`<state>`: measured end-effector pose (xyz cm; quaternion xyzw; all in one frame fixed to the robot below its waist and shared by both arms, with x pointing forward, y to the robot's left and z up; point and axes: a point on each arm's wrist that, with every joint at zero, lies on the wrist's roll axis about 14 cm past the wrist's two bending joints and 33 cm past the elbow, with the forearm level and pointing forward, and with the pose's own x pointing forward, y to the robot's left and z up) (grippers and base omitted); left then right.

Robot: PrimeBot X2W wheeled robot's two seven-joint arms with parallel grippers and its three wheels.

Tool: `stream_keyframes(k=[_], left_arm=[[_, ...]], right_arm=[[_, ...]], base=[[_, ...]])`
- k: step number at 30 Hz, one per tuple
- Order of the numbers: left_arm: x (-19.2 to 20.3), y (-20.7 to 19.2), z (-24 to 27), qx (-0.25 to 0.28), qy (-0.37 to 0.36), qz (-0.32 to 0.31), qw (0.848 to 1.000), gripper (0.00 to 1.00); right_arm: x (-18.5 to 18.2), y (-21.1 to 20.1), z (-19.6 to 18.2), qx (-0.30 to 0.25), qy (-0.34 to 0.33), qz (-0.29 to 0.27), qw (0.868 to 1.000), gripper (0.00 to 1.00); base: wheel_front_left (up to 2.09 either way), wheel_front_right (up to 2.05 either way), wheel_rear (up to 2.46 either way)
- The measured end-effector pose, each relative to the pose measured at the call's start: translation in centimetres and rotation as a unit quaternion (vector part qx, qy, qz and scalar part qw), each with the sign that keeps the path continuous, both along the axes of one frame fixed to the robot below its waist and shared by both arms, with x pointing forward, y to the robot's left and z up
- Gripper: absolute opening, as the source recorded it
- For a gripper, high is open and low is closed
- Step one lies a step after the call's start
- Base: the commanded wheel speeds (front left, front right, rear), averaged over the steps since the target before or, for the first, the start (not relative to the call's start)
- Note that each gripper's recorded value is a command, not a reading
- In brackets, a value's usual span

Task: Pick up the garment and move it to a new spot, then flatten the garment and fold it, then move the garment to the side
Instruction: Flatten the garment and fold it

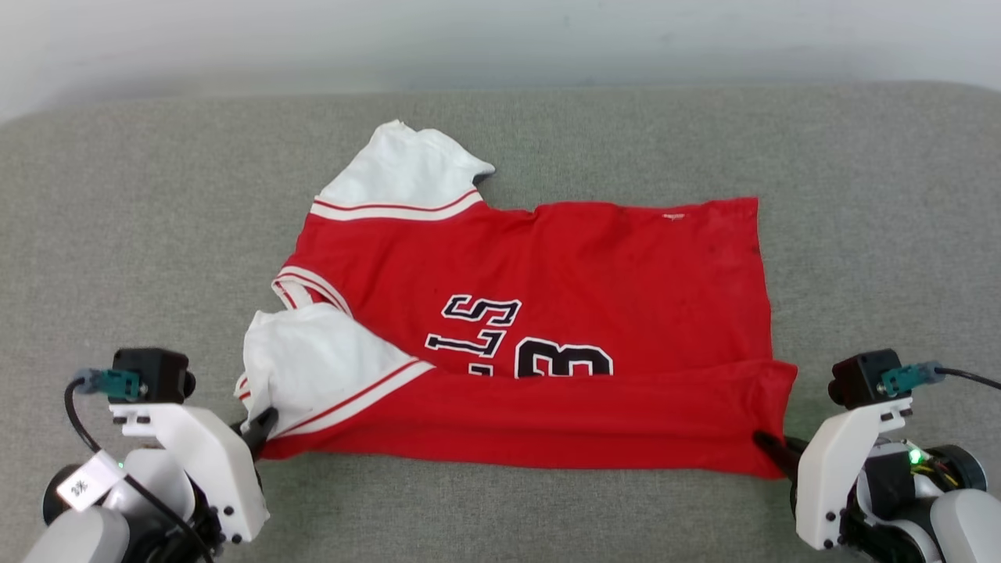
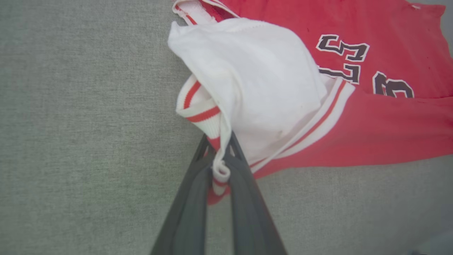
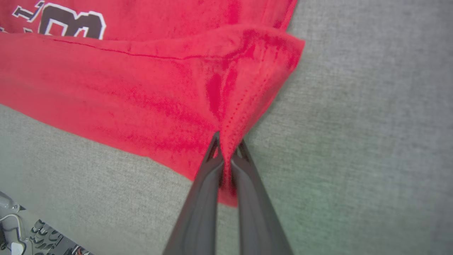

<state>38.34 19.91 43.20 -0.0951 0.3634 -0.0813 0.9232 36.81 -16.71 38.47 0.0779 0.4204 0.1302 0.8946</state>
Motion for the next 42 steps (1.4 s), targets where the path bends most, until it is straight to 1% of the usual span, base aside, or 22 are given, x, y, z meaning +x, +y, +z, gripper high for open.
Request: stream_keyframes(k=[9, 16, 21, 26, 31, 32, 33, 34, 37, 40, 42], left_arm=[[-3.9, 0.1, 0.9, -0.003, -0.004, 0.013, 1.0, 0.0], [-7.6, 0.9, 0.4, -0.008, 0.02, 0.04, 0.999, 0.0], [-10.2, 1.1, -0.7, -0.015, 0.05, 0.053, 0.997, 0.0], [-10.5, 0.3, -2.1, -0.031, 0.064, 0.05, 0.996, 0.0], [-9.7, -0.8, -3.6, -0.048, 0.083, 0.043, 0.994, 0.0], [-9.7, -0.9, -4.0, -0.051, 0.088, 0.043, 0.994, 0.1], [-9.7, -1.0, -4.4, -0.054, 0.093, 0.046, 0.993, 0.37], [-9.7, -1.0, -4.7, -0.053, 0.098, 0.046, 0.993, 1.0], [-9.3, -1.2, -4.9, -0.055, 0.092, 0.045, 0.993, 1.0], [-8.0, -0.6, -3.9, -0.042, 0.057, 0.045, 0.996, 1.0], [-7.0, 0.0, -3.0, -0.028, 0.029, 0.043, 0.998, 1.0]], right_arm=[[-3.3, -0.1, 1.8, 0.005, -0.013, -0.003, 1.0, 0.0], [-6.8, -0.5, 1.6, 0.011, 0.008, -0.012, 1.0, 0.0], [-8.9, -0.5, 1.0, 0.02, 0.026, -0.024, 0.999, 0.0], [-8.6, -0.6, 0.7, 0.021, 0.019, -0.039, 0.999, 0.0], [-8.7, -0.5, -0.8, 0.023, 0.033, -0.048, 0.998, 0.0], [-8.7, -0.5, -1.0, 0.026, 0.036, -0.051, 0.998, 0.36], [-8.8, -0.4, -1.2, 0.028, 0.037, -0.053, 0.998, 1.0], [-8.7, -0.4, -1.3, 0.031, 0.031, -0.057, 0.997, 1.0], [-8.1, -0.3, -0.8, 0.042, 0.003, -0.071, 0.997, 1.0], [-6.3, -0.7, 0.8, 0.047, -0.061, -0.089, 0.993, 1.0], [-5.0, -1.2, 2.4, 0.046, -0.112, -0.1, 0.988, 1.0]], base=[[0.0, 0.0, 0.0], [0.0, 0.0, 0.0], [0.0, 0.0, 0.0], [0.0, 0.0, 0.0], [0.0, 0.0, 0.0], [0.0, 0.0, 0.0], [0.0, 0.0, 0.0], [0.0, 0.0, 0.0], [0.0, 0.0, 0.0], [0.0, 0.0, 0.0], [0.0, 0.0, 0.0]])
